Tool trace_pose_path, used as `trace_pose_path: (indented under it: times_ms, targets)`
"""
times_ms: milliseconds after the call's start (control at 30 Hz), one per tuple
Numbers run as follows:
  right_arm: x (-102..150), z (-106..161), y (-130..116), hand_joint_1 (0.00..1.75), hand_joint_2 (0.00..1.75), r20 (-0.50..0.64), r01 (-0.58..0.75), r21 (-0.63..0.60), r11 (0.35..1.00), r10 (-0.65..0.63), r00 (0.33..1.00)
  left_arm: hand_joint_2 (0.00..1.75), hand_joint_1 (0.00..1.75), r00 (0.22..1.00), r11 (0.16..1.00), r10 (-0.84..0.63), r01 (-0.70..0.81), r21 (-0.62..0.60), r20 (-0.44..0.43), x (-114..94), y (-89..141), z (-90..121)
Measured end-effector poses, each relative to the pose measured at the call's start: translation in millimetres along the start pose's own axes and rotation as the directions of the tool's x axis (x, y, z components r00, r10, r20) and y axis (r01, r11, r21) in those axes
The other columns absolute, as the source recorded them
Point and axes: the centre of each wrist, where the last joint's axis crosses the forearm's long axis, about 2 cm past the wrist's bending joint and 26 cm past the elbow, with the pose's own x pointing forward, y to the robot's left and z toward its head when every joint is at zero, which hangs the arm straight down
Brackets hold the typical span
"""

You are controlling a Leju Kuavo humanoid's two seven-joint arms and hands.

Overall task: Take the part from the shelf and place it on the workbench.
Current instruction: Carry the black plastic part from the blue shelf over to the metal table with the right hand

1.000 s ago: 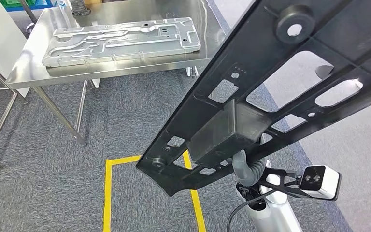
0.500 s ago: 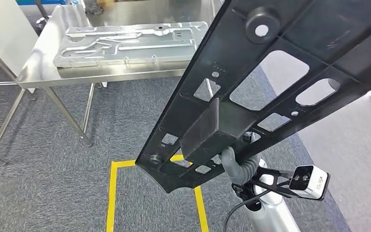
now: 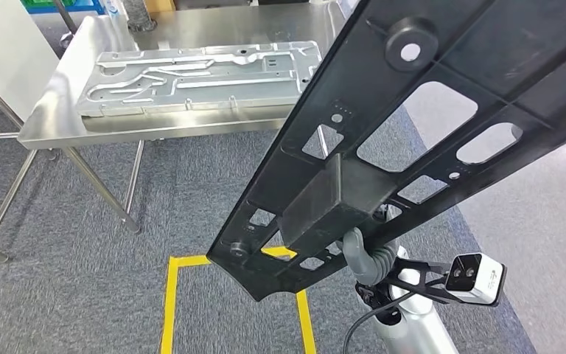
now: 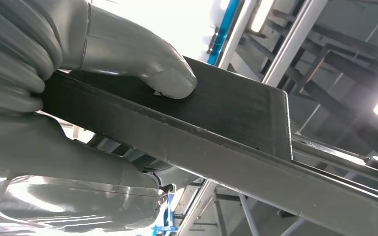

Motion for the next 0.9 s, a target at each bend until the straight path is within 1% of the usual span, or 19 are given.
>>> trace_pose_path:
  times_ms: [233,400,567,767,900]
  targets:
    - [2,0,-1,1.75,1.75,0.006,-0.003,0.005,1.000,0.003,1.000,1.75,0.00,1.000,1.000,0.001,-0.001,0.000,0.001,1,0,0]
    - [6,6,-3,1.75,1.75,0.001,0.005,0.009,1.000,-0.005,1.000,1.75,0.00,1.000,1.000,0.003,-0.003,0.001,0.001,0,0,0]
    - [11,4,-7,1.75,1.75,0.019,0.000,0.015,1.000,0.000,1.000,1.75,0.00,1.000,1.000,0.012,-0.012,0.001,0.001,1,-1,0]
    - [20,-2,-2,1.75,1.75,0.054,-0.027,0.025,0.999,0.026,0.998,1.75,0.00,1.000,1.000,0.027,-0.027,-0.001,0.003,2,-1,-1]
    - [24,1,2,1.75,1.75,0.056,-0.044,0.002,0.999,0.044,0.997,1.75,0.00,1.000,1.000,0.022,-0.022,0.001,-0.004,0,1,0]
